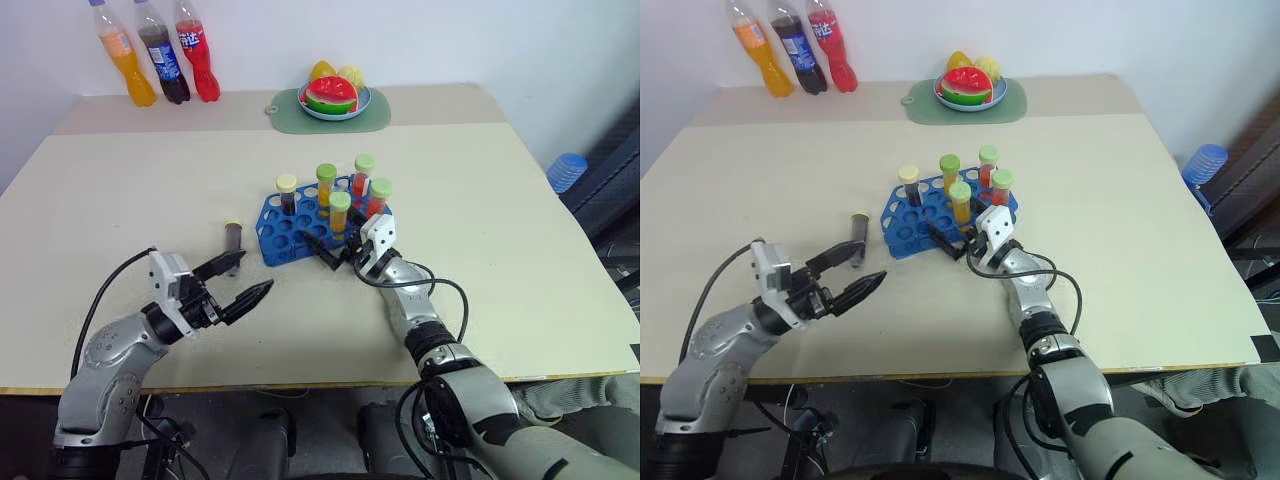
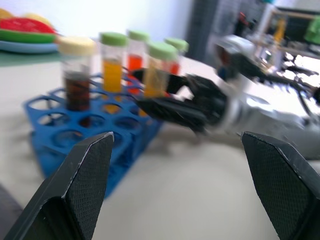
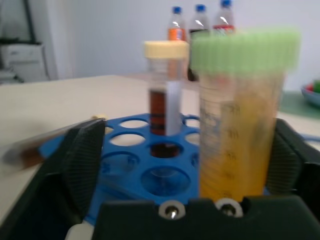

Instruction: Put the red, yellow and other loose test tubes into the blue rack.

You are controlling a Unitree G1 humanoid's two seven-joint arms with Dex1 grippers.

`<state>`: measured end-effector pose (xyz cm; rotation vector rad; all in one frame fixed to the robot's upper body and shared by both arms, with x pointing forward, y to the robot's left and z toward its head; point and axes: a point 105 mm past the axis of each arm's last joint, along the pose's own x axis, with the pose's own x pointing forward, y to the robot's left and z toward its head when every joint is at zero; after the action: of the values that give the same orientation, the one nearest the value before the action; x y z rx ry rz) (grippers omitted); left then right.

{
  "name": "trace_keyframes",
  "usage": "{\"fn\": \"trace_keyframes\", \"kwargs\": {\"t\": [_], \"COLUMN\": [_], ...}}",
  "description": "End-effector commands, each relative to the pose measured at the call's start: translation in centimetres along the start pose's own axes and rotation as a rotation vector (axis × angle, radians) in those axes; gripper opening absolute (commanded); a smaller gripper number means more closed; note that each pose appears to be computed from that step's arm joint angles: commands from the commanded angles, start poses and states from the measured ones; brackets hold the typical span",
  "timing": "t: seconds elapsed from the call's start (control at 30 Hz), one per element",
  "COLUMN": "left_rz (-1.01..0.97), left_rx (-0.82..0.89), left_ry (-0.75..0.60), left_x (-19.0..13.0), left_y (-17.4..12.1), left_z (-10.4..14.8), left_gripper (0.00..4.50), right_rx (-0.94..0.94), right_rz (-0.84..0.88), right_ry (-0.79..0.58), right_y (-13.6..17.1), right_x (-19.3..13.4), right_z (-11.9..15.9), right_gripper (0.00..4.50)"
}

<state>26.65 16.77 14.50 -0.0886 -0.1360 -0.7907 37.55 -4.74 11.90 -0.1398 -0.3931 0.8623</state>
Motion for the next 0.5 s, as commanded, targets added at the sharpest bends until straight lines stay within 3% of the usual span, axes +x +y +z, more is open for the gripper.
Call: {"fn": "trace_keyframes", "kwargs": {"t": [0.03,0.2,0.37,0.5], "left_rz": [0.221,0.448,0.698,0.746], "left_rx": [0.072,-0.024,-0.250,-0.387], "left_ry": [-0.044,-0.033,0.278,0.439], "left_x": [-0.1,0.3,1.3,3.1], "left_y": [1.9,3.5,6.1,7.0], "left_z": [1.9,3.2,1.9,1.8], "left_gripper": [4.24,4.24,4.24,4.24], "right_rx": [-0.092,-0.143,-0.139,-0.129], "right_rz": [0.069,0.192,0.329,0.394], "right_ry": [-0.024,0.115,0.268,0.288], "right_y": [-0.6,-1.0,-1.4,-1.4], "right_x": [-1.6,-6.9,-12.0,-12.6], "right_z": [2.3,3.3,5.2,7.3], "right_gripper": [4.46,4.46,4.46,4.46]}}
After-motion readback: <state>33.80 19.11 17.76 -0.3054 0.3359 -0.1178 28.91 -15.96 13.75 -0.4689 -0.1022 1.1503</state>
